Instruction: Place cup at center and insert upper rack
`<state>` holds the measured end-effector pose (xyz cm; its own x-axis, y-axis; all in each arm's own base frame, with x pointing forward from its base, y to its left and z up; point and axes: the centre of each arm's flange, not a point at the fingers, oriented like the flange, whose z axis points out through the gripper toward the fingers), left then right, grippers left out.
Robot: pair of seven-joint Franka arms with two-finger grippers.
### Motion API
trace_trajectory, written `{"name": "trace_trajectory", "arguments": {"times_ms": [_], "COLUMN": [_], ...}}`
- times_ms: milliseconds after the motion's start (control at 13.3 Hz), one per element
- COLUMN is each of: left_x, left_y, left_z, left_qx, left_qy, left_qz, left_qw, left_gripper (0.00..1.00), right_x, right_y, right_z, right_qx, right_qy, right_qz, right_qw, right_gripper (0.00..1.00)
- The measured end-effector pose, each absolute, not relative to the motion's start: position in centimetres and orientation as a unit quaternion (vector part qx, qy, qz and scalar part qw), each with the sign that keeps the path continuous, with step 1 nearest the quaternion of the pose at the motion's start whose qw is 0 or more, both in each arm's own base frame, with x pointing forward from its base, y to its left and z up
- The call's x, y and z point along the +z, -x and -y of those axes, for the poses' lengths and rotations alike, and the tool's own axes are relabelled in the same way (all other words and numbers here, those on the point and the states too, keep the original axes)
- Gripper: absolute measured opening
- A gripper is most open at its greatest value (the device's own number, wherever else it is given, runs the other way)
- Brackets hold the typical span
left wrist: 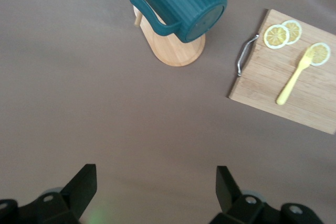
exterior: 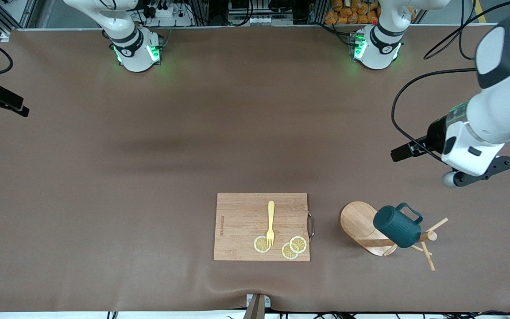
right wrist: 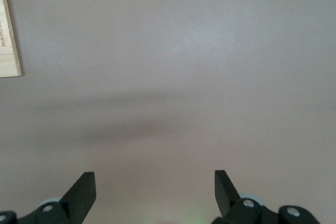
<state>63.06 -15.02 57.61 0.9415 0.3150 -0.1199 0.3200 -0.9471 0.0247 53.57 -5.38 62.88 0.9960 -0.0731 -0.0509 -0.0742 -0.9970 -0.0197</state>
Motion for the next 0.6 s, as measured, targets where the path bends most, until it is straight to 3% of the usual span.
{"name": "trace_trajectory", "arguments": {"times_ms": [603], "left_x": [64.0], "left_y": [-60.7], "left_z": [12.2], "left_qx": [-0.004], "left_qy": [-0.996], "left_qz": [-0.085], "left_qw": [0.031], "left_gripper": [1.00], "right_x": [62.9], "right_y": [-53.6], "right_z": [5.4], "right_qx": [0.025], "right_qy": [0.999], "right_qz": [-0.037], "right_qw": [0.011], "right_gripper": [1.00]}}
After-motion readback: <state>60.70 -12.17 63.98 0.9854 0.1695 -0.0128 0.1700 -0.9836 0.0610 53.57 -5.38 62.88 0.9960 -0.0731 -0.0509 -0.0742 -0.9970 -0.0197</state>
